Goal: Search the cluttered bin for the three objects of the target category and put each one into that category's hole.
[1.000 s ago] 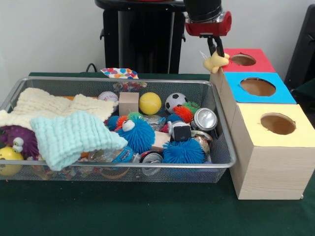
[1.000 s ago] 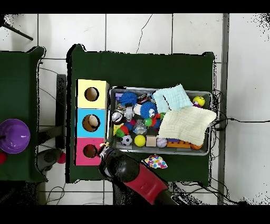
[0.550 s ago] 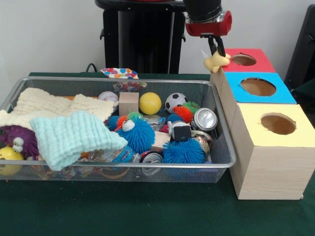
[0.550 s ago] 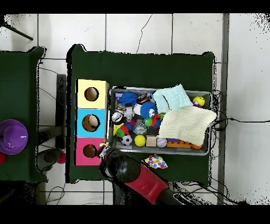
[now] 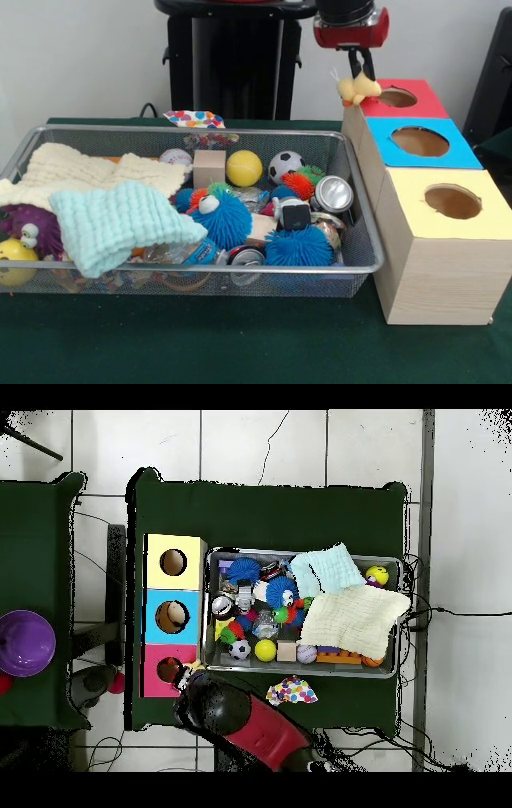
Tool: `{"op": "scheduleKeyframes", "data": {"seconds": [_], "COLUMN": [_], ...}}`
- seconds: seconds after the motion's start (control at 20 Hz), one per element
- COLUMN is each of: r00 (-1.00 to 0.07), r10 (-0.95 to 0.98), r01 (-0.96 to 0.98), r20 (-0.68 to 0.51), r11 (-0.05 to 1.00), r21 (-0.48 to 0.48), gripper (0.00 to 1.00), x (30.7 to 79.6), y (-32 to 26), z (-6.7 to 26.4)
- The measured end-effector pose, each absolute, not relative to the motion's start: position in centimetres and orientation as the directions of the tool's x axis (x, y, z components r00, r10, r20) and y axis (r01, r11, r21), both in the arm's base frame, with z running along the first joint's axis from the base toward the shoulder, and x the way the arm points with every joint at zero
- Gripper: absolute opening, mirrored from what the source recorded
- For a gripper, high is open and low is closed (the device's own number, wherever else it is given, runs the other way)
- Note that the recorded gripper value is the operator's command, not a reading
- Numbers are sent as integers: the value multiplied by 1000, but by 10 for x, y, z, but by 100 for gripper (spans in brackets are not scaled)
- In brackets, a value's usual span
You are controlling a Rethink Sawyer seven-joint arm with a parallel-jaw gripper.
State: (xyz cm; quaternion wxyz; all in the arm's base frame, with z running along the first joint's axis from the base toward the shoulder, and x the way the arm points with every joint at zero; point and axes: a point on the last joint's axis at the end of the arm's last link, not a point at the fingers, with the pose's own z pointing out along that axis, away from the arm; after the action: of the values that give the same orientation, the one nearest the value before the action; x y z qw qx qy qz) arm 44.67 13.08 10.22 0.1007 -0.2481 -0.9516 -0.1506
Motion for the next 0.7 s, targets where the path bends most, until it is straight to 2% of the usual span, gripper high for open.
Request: {"op": "scheduleKeyframes", "data": {"seconds": [0.45, 0.7], "r00": [-882, -862], "r10": [341, 381], "r01": [418, 465], "r20": [326, 333], "r11": [885, 857], "r21": [206, 224], "gripper": [0, 0], "x": [428, 438], "y": [155, 149], "z": [122, 125]}}
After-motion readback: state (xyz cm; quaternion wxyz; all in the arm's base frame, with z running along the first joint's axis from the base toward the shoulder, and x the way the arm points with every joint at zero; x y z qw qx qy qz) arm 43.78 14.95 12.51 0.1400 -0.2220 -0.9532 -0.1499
